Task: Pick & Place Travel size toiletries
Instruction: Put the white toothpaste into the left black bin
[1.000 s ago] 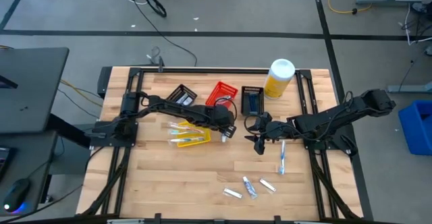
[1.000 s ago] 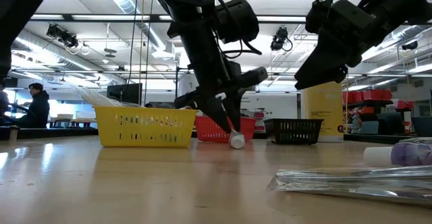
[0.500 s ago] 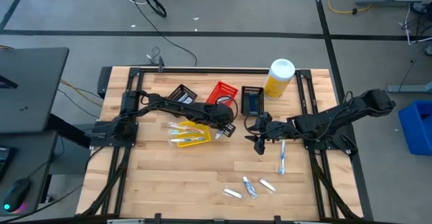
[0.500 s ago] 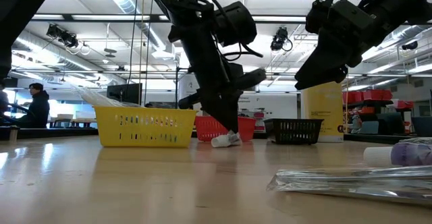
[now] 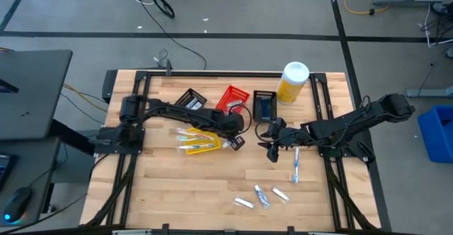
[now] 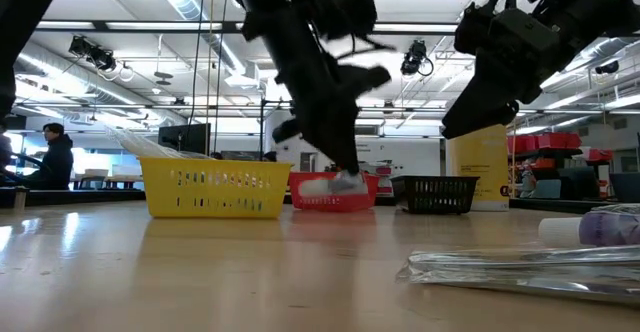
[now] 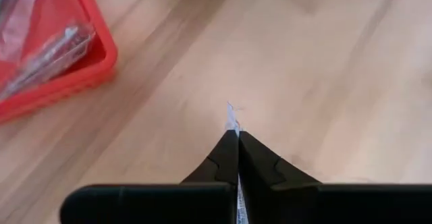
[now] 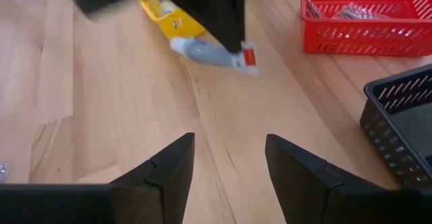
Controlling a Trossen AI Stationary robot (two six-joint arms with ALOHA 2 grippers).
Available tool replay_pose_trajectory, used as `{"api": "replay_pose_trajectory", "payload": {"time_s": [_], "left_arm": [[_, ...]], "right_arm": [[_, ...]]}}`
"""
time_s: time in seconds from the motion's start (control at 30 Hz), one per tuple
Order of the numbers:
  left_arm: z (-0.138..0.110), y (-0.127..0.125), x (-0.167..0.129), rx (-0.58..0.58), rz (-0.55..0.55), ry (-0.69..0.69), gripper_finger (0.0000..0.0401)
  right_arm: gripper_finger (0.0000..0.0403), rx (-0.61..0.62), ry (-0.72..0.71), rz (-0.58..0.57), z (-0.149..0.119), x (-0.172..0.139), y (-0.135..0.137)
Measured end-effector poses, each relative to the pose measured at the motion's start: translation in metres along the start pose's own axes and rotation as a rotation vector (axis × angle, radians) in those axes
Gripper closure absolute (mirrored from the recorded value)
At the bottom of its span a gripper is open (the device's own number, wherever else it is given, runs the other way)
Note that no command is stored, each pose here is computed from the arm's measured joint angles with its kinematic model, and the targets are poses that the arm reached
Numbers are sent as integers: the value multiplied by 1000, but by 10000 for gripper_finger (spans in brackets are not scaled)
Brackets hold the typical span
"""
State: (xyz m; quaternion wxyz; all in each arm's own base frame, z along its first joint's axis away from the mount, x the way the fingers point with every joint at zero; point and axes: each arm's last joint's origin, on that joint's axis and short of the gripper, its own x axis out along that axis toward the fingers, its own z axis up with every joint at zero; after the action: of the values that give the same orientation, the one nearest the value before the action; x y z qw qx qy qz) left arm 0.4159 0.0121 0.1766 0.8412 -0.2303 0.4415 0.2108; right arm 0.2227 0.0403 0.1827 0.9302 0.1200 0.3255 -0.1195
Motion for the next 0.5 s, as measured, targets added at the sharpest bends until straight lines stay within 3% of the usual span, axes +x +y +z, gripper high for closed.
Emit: {"api": "replay_pose_trajectory", "payload": {"time_s": [0.2,0.5], "left_arm": [[14,2,-51,47,28,-102,397],[16,36,-125,85,256,-109,397]], "right_arm": [[212,7,5,-2,0,0,0],[213,35,5,5,0,0,0]]}}
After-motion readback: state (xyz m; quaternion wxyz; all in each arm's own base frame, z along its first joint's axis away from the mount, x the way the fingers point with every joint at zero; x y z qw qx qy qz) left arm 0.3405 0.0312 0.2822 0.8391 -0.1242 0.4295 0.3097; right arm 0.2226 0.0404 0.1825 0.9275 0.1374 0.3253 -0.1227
